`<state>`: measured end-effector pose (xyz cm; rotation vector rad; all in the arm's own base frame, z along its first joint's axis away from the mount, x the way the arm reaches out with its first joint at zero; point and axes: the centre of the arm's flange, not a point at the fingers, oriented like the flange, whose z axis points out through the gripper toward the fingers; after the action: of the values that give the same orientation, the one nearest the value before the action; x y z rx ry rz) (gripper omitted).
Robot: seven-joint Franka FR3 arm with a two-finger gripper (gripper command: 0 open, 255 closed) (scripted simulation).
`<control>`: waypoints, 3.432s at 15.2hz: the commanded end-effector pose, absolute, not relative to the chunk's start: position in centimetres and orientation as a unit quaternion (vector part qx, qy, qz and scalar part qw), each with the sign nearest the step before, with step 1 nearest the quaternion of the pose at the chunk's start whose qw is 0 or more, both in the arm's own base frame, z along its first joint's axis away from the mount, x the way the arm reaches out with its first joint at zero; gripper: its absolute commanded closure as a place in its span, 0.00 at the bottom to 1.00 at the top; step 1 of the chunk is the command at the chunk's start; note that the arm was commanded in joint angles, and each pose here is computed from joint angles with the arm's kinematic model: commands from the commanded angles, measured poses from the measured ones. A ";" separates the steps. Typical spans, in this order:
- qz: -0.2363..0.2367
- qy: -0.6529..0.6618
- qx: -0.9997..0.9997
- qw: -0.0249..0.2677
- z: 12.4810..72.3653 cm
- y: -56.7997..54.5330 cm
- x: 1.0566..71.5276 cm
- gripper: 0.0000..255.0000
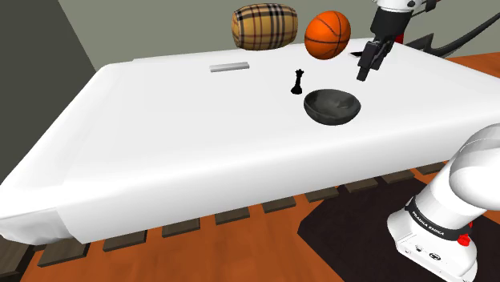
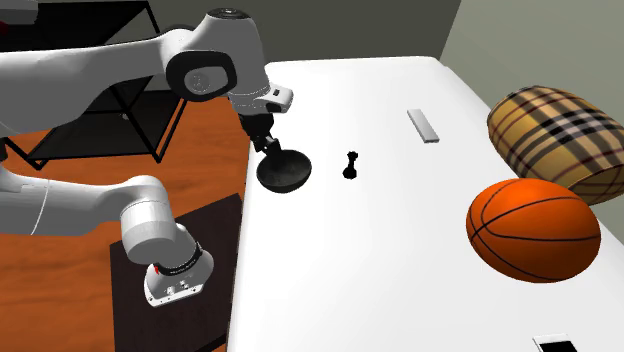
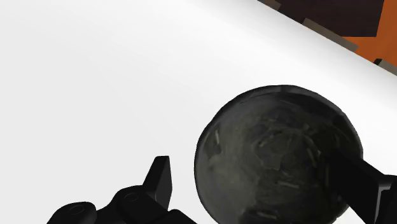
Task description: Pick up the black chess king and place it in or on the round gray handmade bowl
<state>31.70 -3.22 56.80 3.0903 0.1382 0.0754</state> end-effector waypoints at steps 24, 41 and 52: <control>0.003 0.038 0.999 0.014 50.5 -6.7 58.2 0.00; 0.003 0.038 0.999 0.014 48.1 -6.8 58.2 1.00; 0.003 0.038 0.999 0.014 50.8 -6.8 58.2 1.00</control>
<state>58.15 -6.91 50.29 3.1117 0.1170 0.0097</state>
